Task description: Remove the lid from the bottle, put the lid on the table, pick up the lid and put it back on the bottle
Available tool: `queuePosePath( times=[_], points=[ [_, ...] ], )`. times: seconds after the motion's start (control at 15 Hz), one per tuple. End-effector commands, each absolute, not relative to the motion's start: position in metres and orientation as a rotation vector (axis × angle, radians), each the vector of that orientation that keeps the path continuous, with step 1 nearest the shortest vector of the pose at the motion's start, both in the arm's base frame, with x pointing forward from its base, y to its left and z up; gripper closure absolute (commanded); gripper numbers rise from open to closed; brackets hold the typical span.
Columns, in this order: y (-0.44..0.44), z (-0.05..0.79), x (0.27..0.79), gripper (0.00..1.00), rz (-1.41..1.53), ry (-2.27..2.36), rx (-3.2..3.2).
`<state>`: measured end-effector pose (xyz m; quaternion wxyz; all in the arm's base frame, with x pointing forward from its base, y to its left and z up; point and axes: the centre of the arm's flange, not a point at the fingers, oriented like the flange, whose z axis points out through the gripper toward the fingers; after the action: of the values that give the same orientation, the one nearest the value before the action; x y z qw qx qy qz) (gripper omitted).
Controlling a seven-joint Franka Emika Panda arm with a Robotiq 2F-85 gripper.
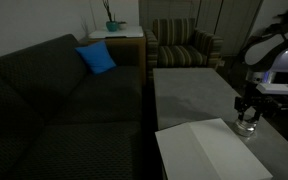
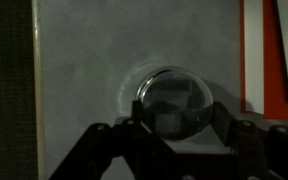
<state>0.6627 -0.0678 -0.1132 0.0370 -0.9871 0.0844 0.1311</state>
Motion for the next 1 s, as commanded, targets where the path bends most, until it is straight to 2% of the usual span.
queuePosePath(
  times=[0.0,0.93],
  points=[
    [-0.0739,-0.1424,0.6898,0.56,0.391,0.195,-2.986],
    [-0.0701,-0.1445,0.6944,0.56,0.416,0.134,-2.997]
  ],
)
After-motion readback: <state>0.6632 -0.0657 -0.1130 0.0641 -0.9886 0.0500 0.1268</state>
